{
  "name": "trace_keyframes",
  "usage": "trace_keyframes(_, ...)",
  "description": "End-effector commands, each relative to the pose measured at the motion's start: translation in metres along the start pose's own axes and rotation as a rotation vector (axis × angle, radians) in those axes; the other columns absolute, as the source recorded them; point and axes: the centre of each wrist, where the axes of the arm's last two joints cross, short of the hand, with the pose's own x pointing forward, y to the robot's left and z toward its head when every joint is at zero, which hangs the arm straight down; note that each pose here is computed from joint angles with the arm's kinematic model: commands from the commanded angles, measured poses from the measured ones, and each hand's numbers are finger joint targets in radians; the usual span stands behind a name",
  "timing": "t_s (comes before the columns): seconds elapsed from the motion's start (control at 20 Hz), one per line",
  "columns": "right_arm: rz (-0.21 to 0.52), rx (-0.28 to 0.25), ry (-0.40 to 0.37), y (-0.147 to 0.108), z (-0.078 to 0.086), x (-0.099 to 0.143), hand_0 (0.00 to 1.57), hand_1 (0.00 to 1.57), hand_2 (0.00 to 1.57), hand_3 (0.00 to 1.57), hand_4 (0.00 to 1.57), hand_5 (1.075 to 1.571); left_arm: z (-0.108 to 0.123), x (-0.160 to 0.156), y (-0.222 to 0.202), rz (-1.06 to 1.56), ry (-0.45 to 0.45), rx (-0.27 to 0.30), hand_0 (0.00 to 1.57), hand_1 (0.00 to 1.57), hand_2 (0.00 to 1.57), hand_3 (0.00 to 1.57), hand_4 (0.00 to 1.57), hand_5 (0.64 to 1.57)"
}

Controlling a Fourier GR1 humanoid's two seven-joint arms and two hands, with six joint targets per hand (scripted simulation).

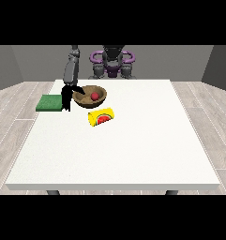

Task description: Pick the cup and pour the ball into the bowl, then pick the bowl and place it on the pad

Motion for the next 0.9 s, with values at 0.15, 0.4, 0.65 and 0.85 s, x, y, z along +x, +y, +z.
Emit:
trace_keyframes(0.15,-0.008,-0.011,0.059,0.022,-0.015,-0.006,0.0,0.0,0.0,0.0,0.31,1.568,-0.005,0.01,-0.001,0.017,-0.011,-0.018,0.0,0.0,0.0,0.0,0.0,1.532)
trace_keyframes(0.4,0.017,-0.016,0.096,0.054,-0.003,-0.025,0.0,0.0,0.0,0.0,0.43,1.569,-0.01,0.013,-0.006,0.027,-0.016,-0.04,0.0,0.0,0.0,0.0,0.0,1.54)
trace_keyframes(0.65,0.073,-0.054,0.159,0.069,0.002,-0.033,0.0,0.0,0.0,0.0,0.42,1.57,-0.011,0.012,-0.004,0.043,0.016,-0.065,0.0,0.0,0.0,0.0,0.0,1.538)
trace_keyframes(0.85,0.137,-0.131,0.265,0.048,0.027,-0.052,1.57,1.57,1.57,0.86,0.87,1.421,-0.017,0.043,0.016,0.024,-0.029,-0.017,0.0,0.0,0.0,0.0,0.0,1.537)
